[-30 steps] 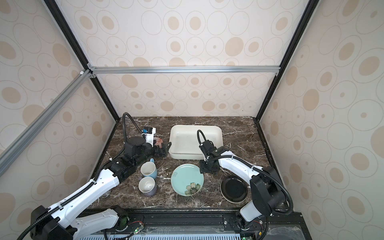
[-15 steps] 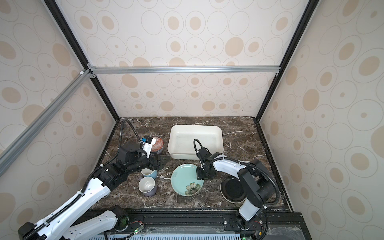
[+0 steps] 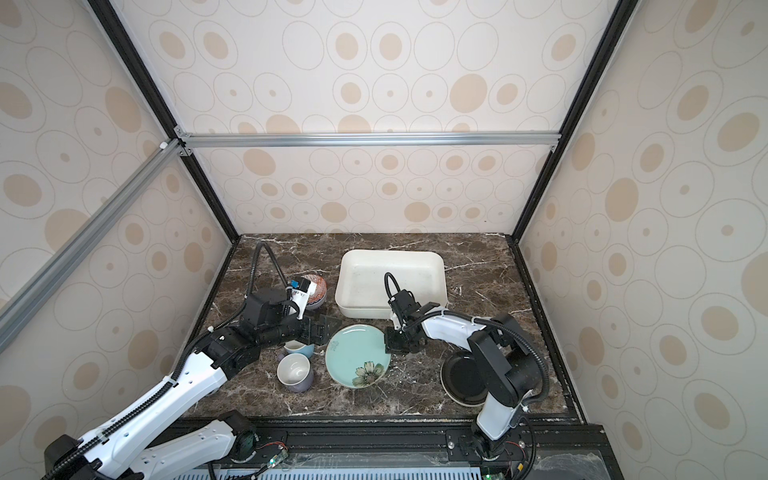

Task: Place the mixed dishes into the plastic bin
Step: 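Grasp the mint-green plate rim with the right gripper while the left gripper releases the bin, then tilt the mint-green plate up on its edge with the right gripper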

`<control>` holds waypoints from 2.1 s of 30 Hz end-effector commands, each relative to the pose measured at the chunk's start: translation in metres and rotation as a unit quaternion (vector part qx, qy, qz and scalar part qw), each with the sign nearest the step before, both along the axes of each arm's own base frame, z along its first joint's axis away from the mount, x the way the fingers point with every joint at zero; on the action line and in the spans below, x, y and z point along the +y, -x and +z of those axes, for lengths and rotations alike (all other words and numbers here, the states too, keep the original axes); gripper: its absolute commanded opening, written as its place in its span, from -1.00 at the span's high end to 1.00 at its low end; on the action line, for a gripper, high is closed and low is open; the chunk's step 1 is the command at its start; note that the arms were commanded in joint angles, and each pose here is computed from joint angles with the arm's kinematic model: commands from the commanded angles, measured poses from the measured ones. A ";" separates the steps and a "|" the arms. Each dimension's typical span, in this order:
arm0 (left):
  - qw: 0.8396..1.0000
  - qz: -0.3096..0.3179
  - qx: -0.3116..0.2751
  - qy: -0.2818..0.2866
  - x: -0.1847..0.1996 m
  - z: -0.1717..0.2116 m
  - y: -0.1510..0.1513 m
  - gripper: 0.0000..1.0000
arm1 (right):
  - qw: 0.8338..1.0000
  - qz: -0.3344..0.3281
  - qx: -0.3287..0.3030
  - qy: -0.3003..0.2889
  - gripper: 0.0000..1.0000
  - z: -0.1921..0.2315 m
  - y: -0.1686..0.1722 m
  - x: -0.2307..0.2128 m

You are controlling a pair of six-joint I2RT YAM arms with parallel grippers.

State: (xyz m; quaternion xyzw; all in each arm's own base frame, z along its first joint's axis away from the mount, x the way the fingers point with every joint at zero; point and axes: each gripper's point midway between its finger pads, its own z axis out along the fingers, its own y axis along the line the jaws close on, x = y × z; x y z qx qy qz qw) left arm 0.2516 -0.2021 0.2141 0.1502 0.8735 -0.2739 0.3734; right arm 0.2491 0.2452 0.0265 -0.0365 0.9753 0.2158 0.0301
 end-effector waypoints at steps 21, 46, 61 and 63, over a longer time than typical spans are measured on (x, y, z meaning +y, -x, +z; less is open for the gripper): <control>0.999 0.019 -0.031 -0.011 0.011 0.018 0.000 -0.98 | 0.999 0.039 0.000 -0.011 1.00 0.043 0.026 -0.008; 0.998 0.032 -0.046 -0.012 0.008 0.042 -0.015 -0.98 | 0.993 0.019 -0.023 -0.112 1.00 0.088 0.005 -0.008; 0.998 0.036 -0.047 -0.011 0.001 0.050 -0.028 -0.98 | 0.986 0.008 -0.024 -0.165 1.00 0.106 -0.006 -0.009; 0.998 0.034 -0.048 -0.012 -0.001 0.052 -0.030 -0.98 | 0.985 0.006 -0.024 -0.172 1.00 0.108 -0.008 -0.009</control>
